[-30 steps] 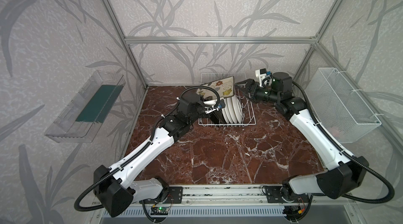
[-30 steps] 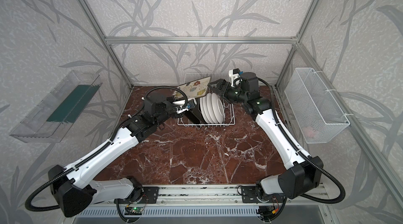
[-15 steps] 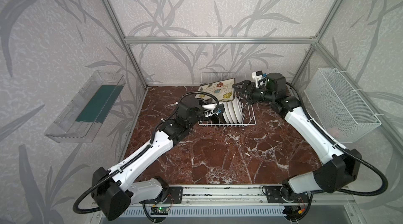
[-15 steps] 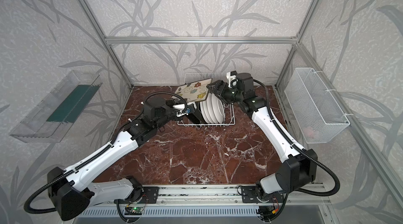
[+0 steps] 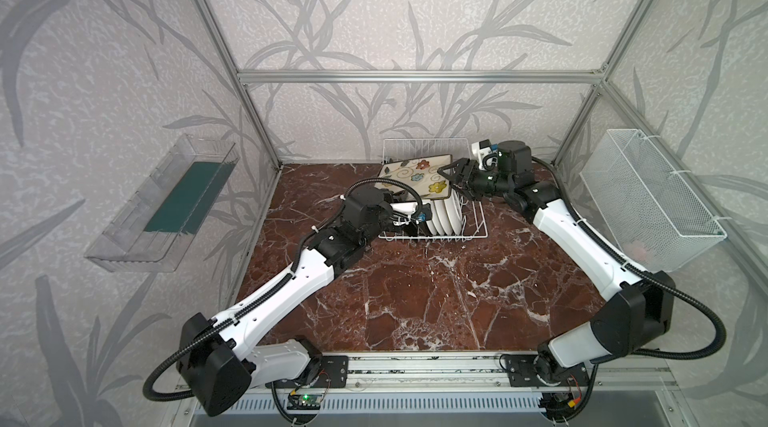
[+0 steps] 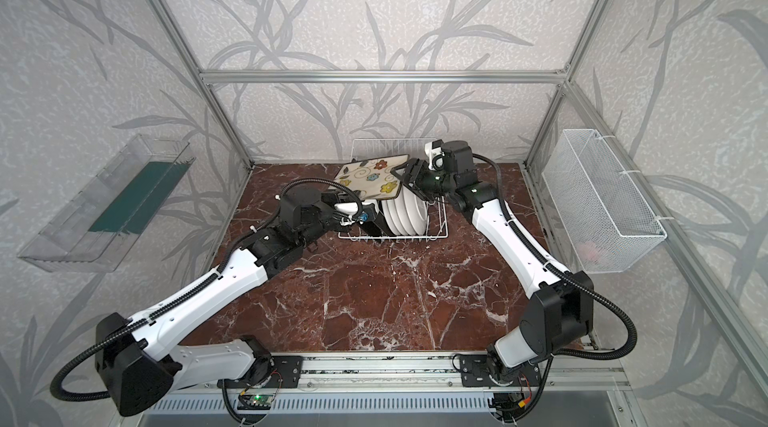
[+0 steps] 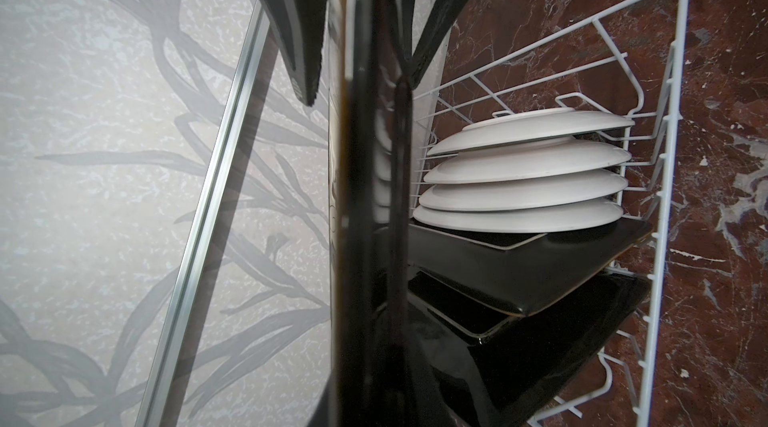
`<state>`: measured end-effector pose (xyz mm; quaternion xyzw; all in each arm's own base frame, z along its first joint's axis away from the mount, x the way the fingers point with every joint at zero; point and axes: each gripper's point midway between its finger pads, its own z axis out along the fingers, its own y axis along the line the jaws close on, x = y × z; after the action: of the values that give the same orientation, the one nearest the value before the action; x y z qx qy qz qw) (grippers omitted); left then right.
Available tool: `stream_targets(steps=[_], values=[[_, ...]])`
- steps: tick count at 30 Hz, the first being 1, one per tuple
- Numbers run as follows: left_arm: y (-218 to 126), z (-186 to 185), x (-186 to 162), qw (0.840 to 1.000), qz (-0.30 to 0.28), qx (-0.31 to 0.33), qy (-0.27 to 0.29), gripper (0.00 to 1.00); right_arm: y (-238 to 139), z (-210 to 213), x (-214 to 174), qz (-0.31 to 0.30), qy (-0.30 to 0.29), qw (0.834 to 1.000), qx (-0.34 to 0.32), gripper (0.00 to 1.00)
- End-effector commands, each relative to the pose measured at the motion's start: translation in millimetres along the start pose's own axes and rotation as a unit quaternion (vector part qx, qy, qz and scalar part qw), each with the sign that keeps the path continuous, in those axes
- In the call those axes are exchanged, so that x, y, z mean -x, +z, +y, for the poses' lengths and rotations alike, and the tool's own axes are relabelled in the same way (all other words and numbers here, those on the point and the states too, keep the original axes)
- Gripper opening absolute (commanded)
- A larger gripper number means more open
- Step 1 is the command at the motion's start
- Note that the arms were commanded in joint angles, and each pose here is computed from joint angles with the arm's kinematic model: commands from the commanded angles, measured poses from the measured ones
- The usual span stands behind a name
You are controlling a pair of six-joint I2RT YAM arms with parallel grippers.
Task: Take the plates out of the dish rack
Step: 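Grasp the flower-patterned plate's edge with the right gripper and tilt it out of the rack, then lift the flower plate with the right gripper while the left rises toward it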
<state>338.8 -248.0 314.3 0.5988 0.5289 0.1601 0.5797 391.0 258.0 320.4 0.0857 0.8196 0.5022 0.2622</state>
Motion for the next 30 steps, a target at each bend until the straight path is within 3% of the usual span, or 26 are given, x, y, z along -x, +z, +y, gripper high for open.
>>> stream_targets(steps=[1, 6, 14, 26, 30], values=[[-21.9, 73.0, 38.5, 0.988, -0.066, 0.137, 0.022, 0.0, 4.5, 7.6, -1.9, 0.012, 0.0, 1.0, 0.007, 0.6], [-18.2, 67.0, 37.5, 0.989, -0.061, 0.129, 0.039, 0.0, 8.2, 3.5, -4.3, 0.012, -0.002, 1.0, -0.002, 0.54], [-16.6, 62.7, 35.6, 0.989, -0.058, 0.126, 0.044, 0.0, 12.3, -0.2, -8.3, 0.022, 0.003, 1.0, 0.0, 0.35], [-7.5, 53.6, 27.7, 0.991, -0.039, 0.12, 0.051, 0.0, 11.6, -1.1, -11.0, 0.025, 0.001, 1.0, 0.003, 0.0], [-6.3, 53.2, 26.6, 0.991, -0.039, 0.122, 0.047, 0.01, 12.0, -0.1, -8.8, 0.018, 0.006, 1.0, 0.009, 0.0]])
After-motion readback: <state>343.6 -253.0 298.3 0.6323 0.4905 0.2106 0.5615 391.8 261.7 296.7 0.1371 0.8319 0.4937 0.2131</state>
